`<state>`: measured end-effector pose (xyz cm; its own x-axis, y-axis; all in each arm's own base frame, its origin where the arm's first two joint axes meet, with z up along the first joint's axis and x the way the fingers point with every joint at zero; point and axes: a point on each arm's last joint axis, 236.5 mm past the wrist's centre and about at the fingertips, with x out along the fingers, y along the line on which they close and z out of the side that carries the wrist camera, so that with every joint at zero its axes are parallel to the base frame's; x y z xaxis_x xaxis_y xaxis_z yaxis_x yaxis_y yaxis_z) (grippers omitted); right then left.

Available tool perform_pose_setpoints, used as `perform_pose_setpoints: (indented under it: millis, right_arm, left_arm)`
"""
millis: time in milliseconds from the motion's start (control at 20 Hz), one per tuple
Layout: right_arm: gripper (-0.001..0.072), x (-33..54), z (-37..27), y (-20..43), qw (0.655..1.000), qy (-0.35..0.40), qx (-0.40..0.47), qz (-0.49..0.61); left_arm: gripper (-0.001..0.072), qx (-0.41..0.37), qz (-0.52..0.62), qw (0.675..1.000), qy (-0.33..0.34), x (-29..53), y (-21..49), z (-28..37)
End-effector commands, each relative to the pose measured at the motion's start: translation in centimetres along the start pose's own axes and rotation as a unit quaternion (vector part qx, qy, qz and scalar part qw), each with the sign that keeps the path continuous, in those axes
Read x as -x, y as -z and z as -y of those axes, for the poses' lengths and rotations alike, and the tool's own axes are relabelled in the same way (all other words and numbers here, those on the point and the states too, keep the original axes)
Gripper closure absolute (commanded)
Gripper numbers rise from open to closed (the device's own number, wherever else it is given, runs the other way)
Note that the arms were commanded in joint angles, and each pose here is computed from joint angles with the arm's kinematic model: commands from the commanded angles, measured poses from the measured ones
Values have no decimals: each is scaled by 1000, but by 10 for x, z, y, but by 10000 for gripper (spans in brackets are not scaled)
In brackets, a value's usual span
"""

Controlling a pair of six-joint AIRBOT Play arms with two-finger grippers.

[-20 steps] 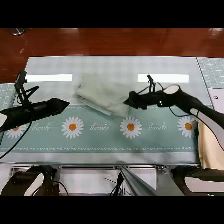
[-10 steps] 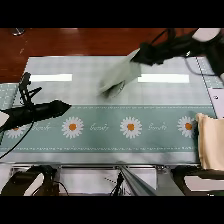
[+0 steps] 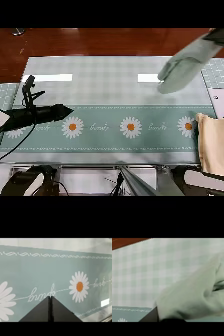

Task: Fold the shirts.

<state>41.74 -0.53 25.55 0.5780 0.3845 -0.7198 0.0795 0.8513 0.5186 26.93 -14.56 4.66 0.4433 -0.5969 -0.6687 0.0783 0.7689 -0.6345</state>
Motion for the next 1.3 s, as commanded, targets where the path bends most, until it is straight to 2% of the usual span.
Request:
perform_pose_setpoints:
  millis: [0,100,200,400,550,700,800,850,900,950,1100,1200,1250]
  right_arm:
    - [689,62,72,32,991,106,-80,-24]
    - [689,92,97,41,982,154,-109,1]
    - [689,110,108,57,974,171,-144,17]
    - [689,134,141,116,945,239,-220,20]
    - [689,165,183,183,889,373,-266,7]
    - [688,214,218,250,804,520,-289,-15]
    - [687,227,227,282,770,566,-290,-41]
    - [612,226,230,295,759,576,-300,-46]
    - [316,220,232,303,757,574,-305,-55]
    - [75,214,235,308,757,573,-306,-70]
    - [86,210,248,287,768,573,-280,-56]
    - [99,203,252,246,796,549,-255,-11]
    - [167,193,249,216,823,517,-234,15]
  left_arm:
    - [684,0,-6,1000,1,0,3,1]
    - [684,0,-6,1000,1,0,3,0]
    - [684,0,-6,1000,1,0,3,0]
    - [684,-2,6,1000,-1,0,-3,0]
    - [684,-1,36,999,-6,0,-17,-3]
    - [684,-1,51,999,-8,1,-24,-4]
    - [684,0,59,998,-10,0,-29,-5]
    - [684,2,62,998,-10,0,-30,-6]
    - [684,3,63,998,-11,-1,-31,-7]
    - [684,5,62,998,-13,-2,-31,-9]
    - [684,10,74,997,-15,-4,-39,-11]
    - [685,15,106,994,9,1,-56,3]
    - [685,-10,121,992,23,7,-69,16]
